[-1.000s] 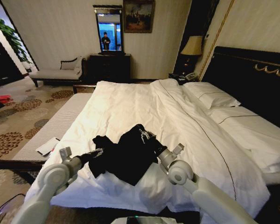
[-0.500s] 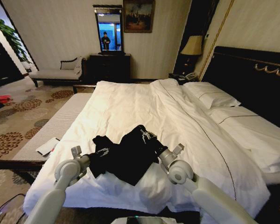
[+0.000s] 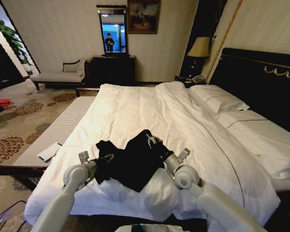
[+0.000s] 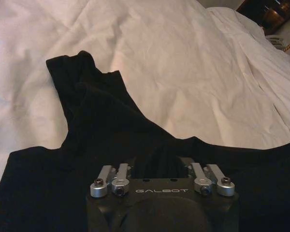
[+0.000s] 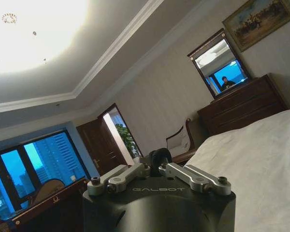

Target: Fold the clothes on the bed.

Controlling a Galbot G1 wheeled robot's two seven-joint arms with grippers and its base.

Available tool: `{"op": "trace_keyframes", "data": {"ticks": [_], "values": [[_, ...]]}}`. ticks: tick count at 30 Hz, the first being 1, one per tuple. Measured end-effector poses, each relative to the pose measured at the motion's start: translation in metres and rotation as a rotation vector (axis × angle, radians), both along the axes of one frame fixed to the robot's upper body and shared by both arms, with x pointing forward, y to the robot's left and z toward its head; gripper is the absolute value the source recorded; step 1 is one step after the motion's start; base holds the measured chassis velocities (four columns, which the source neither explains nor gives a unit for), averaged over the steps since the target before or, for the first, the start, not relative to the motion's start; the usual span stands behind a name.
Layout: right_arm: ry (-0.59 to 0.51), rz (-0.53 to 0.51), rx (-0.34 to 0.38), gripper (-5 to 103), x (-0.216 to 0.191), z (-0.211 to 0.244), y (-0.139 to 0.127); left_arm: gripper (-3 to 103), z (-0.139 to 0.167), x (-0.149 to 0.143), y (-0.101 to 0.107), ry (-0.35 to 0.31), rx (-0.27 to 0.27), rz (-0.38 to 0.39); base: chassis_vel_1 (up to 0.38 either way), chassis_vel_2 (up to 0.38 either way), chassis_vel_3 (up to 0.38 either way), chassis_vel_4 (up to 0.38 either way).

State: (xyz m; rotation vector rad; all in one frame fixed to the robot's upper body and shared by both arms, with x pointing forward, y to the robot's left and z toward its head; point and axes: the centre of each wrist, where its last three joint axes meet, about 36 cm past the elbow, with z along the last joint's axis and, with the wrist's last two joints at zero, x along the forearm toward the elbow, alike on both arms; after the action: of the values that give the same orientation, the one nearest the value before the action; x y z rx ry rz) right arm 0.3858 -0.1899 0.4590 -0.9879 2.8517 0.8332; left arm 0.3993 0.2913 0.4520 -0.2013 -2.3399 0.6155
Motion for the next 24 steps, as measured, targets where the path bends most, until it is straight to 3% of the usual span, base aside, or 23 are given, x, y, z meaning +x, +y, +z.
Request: {"op": "trace_keyframes", "data": {"ticks": [3,5,8,10,11,21,24], "values": [[0.002,-0.001,-0.001,2,0.000,-0.001,0.000,29,-0.001,0.000,0.001,-0.006,0.007,0.001,0.000,0.000,0.000,0.000],[0.002,-0.002,-0.001,2,0.000,-0.001,0.000,29,-0.001,0.000,0.001,-0.007,0.007,0.000,0.000,0.000,0.000,0.000],[0.003,-0.002,-0.002,2,0.001,-0.001,0.000,14,-0.002,-0.001,0.002,-0.006,0.007,0.002,0.000,0.000,0.000,0.000],[0.003,-0.002,-0.002,2,0.001,-0.001,0.000,14,-0.002,-0.002,0.002,-0.006,0.007,0.002,0.000,0.000,0.000,0.000],[0.003,-0.003,-0.003,2,0.001,-0.001,0.000,4,-0.001,-0.003,0.003,-0.007,0.007,0.001,0.000,0.000,0.000,0.000],[-0.014,-0.028,0.011,2,0.003,0.011,-0.004,1,0.029,-0.022,0.018,-0.068,0.002,0.012,0.000,0.000,0.000,0.000],[-0.034,-0.038,0.031,2,0.004,0.026,-0.008,1,0.060,-0.032,0.023,-0.158,-0.010,0.021,0.000,0.000,0.000,0.000]]}}
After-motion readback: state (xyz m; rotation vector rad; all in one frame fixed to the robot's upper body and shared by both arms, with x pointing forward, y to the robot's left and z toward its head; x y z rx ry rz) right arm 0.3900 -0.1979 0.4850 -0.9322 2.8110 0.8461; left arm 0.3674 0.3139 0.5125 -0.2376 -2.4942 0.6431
